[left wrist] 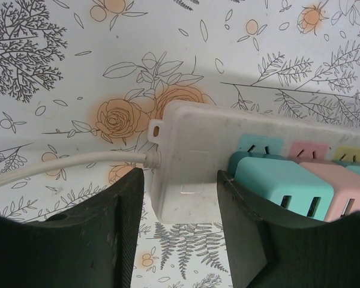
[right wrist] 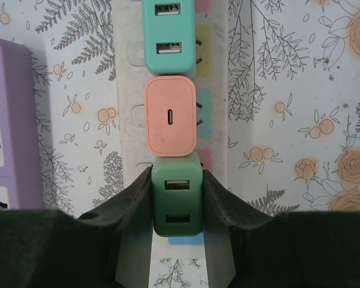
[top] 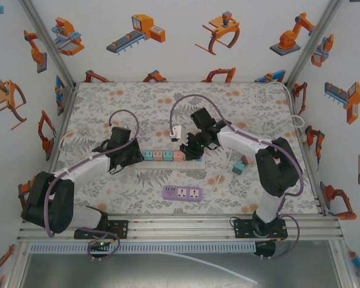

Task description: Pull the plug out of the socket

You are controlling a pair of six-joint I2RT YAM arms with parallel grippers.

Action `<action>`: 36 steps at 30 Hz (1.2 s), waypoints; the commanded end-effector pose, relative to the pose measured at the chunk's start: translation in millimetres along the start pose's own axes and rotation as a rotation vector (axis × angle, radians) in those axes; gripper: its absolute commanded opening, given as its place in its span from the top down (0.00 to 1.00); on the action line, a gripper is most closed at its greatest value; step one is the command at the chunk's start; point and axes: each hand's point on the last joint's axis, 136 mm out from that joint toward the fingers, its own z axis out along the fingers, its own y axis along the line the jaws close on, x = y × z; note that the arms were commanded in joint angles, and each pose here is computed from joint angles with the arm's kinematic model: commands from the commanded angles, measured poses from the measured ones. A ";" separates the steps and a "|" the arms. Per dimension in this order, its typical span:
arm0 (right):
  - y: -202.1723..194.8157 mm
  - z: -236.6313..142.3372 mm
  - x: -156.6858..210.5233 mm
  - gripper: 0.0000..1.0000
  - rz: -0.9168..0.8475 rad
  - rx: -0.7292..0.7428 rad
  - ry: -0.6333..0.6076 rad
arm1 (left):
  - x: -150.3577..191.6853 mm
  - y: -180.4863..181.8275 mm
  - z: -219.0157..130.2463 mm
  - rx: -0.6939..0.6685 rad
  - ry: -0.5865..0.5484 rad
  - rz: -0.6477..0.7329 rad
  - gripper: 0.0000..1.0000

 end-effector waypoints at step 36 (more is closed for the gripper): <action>-2.6 -124.5 -105.2 0.94 0.130 0.251 -0.489 | 11.9 -20.3 -49.9 0.094 -0.030 0.078 0.46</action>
